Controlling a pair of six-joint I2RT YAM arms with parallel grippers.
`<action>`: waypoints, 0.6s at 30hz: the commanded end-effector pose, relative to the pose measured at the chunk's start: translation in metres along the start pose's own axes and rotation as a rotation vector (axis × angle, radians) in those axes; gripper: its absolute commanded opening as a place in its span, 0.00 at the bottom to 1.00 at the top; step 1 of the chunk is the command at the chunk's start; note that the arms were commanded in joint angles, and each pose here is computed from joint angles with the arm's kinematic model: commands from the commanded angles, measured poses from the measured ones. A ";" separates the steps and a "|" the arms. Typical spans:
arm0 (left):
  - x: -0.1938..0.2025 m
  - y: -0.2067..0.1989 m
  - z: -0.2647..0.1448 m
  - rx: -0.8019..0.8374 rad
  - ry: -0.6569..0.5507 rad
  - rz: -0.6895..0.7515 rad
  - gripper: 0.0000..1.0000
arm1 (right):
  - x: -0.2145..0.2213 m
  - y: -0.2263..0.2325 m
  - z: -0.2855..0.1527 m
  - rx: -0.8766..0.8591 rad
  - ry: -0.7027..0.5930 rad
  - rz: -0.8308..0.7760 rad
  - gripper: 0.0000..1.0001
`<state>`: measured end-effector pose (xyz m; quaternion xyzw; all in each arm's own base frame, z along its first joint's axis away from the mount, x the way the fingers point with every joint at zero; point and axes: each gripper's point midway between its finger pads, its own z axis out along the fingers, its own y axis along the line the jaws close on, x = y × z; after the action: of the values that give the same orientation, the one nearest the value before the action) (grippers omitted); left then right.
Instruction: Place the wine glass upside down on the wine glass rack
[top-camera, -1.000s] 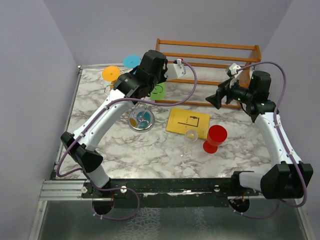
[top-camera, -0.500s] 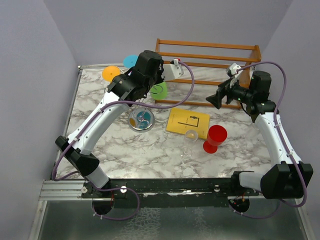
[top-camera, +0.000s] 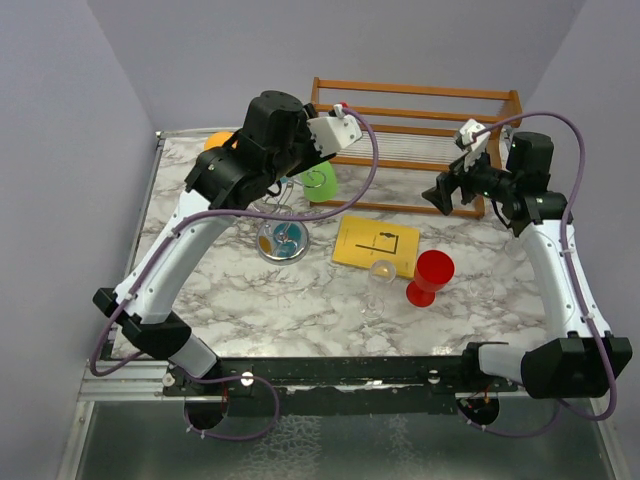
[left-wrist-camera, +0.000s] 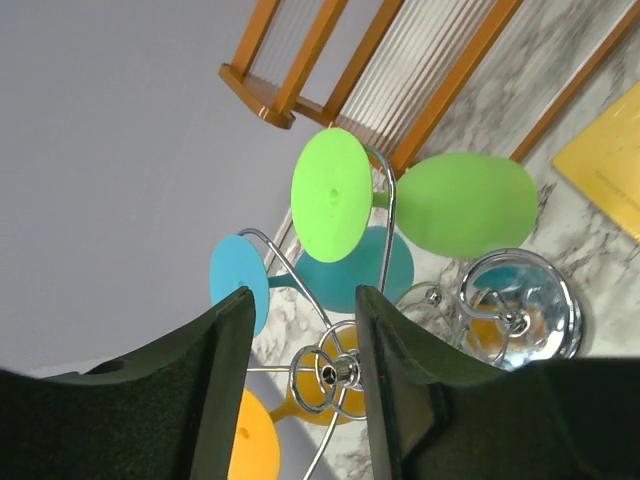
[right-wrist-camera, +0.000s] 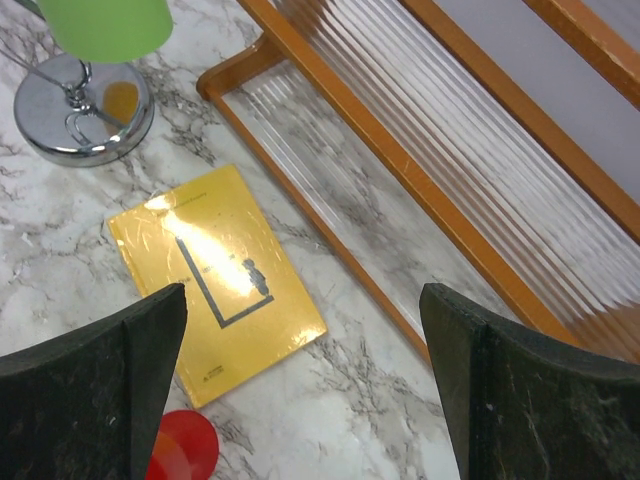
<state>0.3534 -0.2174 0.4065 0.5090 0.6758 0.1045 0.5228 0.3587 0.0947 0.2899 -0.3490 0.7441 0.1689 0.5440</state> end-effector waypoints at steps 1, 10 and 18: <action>-0.027 0.009 -0.033 0.018 -0.148 -0.132 0.52 | 0.008 0.009 -0.027 0.004 0.124 -0.048 0.99; -0.029 0.007 -0.039 0.030 -0.173 -0.188 0.89 | 0.026 0.051 -0.036 -0.183 0.239 0.018 0.90; -0.026 0.010 -0.041 0.014 -0.170 -0.196 0.89 | 0.053 0.052 -0.059 -0.110 0.375 -0.042 0.83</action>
<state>0.3300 -0.2225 0.4355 0.4639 0.6809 0.0159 0.5665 0.2940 0.0913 0.2619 -0.4076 0.7993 0.1703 0.4073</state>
